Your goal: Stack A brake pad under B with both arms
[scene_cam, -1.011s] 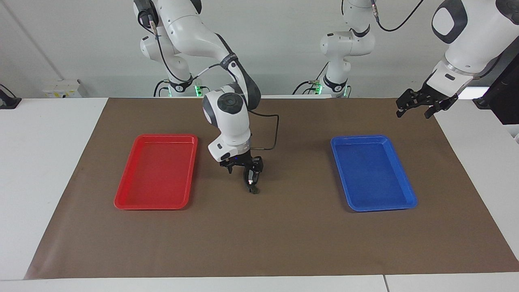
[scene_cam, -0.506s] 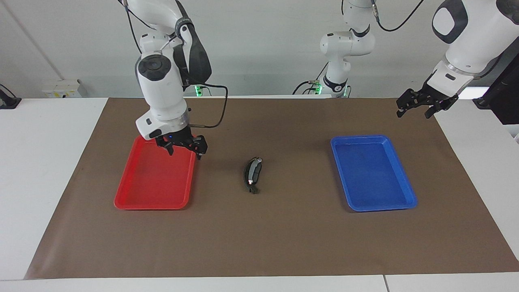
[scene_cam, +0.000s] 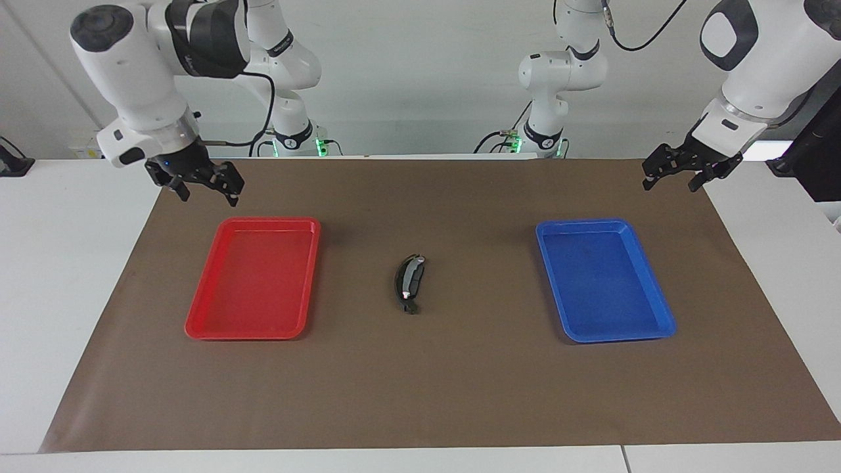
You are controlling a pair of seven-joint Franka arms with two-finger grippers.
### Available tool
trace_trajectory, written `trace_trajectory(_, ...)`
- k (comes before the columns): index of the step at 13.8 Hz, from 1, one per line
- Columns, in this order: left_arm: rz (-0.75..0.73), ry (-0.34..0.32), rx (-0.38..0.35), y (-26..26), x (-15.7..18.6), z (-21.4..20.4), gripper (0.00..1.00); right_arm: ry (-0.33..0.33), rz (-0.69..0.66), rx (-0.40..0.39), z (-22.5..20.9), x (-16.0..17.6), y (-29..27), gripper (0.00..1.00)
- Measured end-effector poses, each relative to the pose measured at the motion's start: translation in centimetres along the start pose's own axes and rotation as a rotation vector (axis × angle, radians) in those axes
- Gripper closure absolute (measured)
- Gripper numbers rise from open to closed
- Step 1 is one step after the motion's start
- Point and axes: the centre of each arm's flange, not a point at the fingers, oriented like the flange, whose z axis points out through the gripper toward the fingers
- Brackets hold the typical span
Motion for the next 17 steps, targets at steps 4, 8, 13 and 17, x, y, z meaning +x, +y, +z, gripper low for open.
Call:
trace_trajectory(4, 0.000, 0.000, 0.000, 0.0, 0.0, 0.0, 0.00, 0.013, -0.009, 0.001, -0.4, 0.3, -0.5, 0.00)
trace_trajectory(8, 0.000, 0.000, 0.000, 0.0, 0.0, 0.0, 0.00, -0.012, -0.009, 0.000, -4.5, 0.4, -0.6, 0.00)
trace_trajectory(13, 0.000, 0.000, 0.000, 0.0, 0.0, 0.0, 0.00, -0.025, -0.010, -0.002, -4.5, 0.2, -0.6, 0.00)
trace_trajectory(17, 0.000, 0.000, 0.000, 0.0, 0.0, 0.0, 0.00, -0.014, -0.022, -0.001, -4.3, 0.2, -1.3, 0.00)
